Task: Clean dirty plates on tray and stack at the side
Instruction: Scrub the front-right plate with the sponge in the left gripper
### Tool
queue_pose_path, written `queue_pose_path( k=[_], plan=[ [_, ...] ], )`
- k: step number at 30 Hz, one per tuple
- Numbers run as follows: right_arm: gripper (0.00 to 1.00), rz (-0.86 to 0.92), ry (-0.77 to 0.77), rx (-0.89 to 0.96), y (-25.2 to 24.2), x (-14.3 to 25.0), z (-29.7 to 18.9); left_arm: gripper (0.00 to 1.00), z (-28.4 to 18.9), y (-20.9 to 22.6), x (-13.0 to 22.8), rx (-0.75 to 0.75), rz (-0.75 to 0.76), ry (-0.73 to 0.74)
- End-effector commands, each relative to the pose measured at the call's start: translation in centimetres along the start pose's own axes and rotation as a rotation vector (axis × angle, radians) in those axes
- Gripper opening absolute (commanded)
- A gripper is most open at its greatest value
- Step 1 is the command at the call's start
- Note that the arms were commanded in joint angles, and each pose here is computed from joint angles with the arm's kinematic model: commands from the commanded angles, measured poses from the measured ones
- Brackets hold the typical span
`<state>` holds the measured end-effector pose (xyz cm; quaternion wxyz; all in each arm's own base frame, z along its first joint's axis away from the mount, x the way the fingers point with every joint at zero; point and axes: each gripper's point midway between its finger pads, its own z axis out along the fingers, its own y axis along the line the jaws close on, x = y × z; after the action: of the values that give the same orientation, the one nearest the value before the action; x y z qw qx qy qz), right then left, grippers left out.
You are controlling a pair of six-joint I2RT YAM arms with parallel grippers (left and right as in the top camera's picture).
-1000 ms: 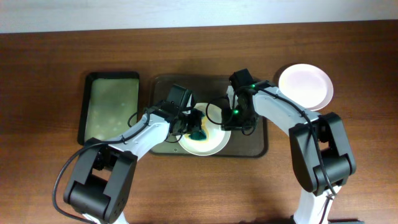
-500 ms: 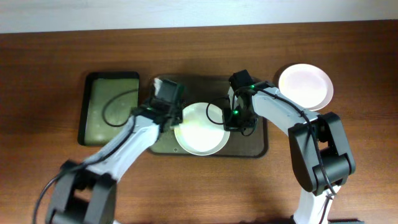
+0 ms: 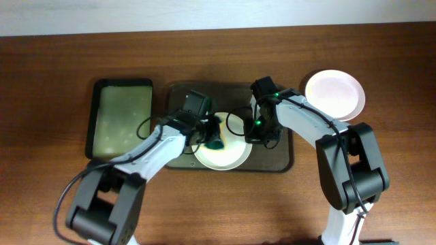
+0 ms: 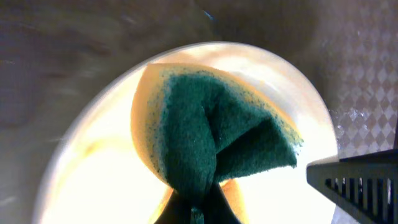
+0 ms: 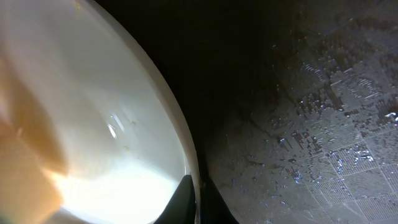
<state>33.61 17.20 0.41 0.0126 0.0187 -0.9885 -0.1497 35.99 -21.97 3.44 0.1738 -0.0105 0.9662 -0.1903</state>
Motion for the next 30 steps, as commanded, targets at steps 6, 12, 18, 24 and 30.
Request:
queue_pose_path(
  k=[6,12,18,24,30],
  plan=[
    [0.04,0.009,0.007,0.087,-1.6,0.3,0.8,0.0,2.3,3.4,0.4,-0.192,0.002,-0.023],
    [0.04,0.01,0.009,0.088,-1.6,0.4,0.8,0.0,-1.0,10.0,-2.8,-0.63,0.181,-0.186],
    [0.04,0.009,0.005,0.102,-1.9,0.3,0.8,0.0,-3.2,10.6,-5.5,-0.757,0.229,-0.277],
    [0.04,0.009,0.005,0.102,-1.9,0.3,0.8,0.0,-7.2,8.0,-8.5,-0.699,0.197,-0.394],
    [0.04,0.007,-0.006,0.098,-1.8,0.0,0.8,0.0,-4.4,-1.6,-3.2,-0.058,0.123,-0.116]
  ],
)
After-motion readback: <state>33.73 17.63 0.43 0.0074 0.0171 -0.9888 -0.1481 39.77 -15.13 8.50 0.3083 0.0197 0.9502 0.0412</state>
